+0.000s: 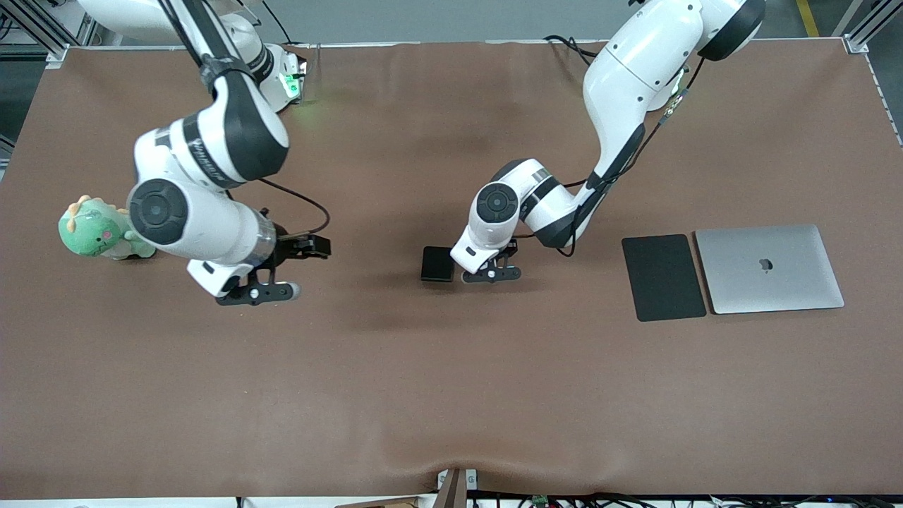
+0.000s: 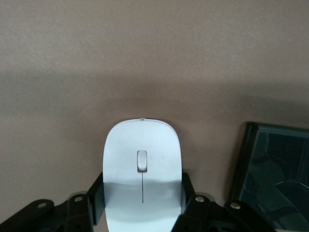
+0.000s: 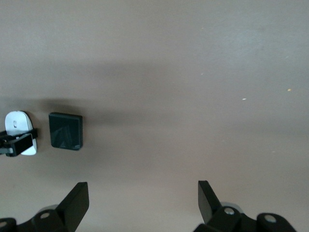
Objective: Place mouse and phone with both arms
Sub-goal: 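Grasp the mouse with the left gripper while the right gripper reaches the phone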
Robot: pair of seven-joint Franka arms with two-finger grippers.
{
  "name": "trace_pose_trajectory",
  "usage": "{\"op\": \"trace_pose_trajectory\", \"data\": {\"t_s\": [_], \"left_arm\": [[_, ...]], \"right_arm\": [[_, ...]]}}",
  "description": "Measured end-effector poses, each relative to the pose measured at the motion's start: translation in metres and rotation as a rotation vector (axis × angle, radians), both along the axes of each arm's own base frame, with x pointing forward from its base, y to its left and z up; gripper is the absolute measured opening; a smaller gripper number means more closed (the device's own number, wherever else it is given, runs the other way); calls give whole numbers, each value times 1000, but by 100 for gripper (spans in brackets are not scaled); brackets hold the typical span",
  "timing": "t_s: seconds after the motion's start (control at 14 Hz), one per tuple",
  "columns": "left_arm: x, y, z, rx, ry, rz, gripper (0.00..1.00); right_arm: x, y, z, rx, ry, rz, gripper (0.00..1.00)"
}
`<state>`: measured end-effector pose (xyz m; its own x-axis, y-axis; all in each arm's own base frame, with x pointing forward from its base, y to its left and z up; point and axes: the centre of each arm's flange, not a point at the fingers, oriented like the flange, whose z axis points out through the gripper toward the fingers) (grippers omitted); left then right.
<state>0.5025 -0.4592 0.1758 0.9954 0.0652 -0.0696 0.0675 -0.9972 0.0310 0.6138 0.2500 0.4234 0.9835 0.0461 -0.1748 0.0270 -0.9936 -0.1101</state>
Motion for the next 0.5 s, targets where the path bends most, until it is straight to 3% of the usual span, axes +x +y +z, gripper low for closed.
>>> {"op": "trace_pose_trajectory", "data": {"t_s": [0.21, 0.5], "left_arm": [[20, 24, 12, 37, 10, 34, 62], [60, 80, 80, 91, -2, 60, 62]], "right_arm": [[0, 28, -23, -6, -17, -47, 100], [-5, 71, -63, -15, -34, -116, 100]]}}
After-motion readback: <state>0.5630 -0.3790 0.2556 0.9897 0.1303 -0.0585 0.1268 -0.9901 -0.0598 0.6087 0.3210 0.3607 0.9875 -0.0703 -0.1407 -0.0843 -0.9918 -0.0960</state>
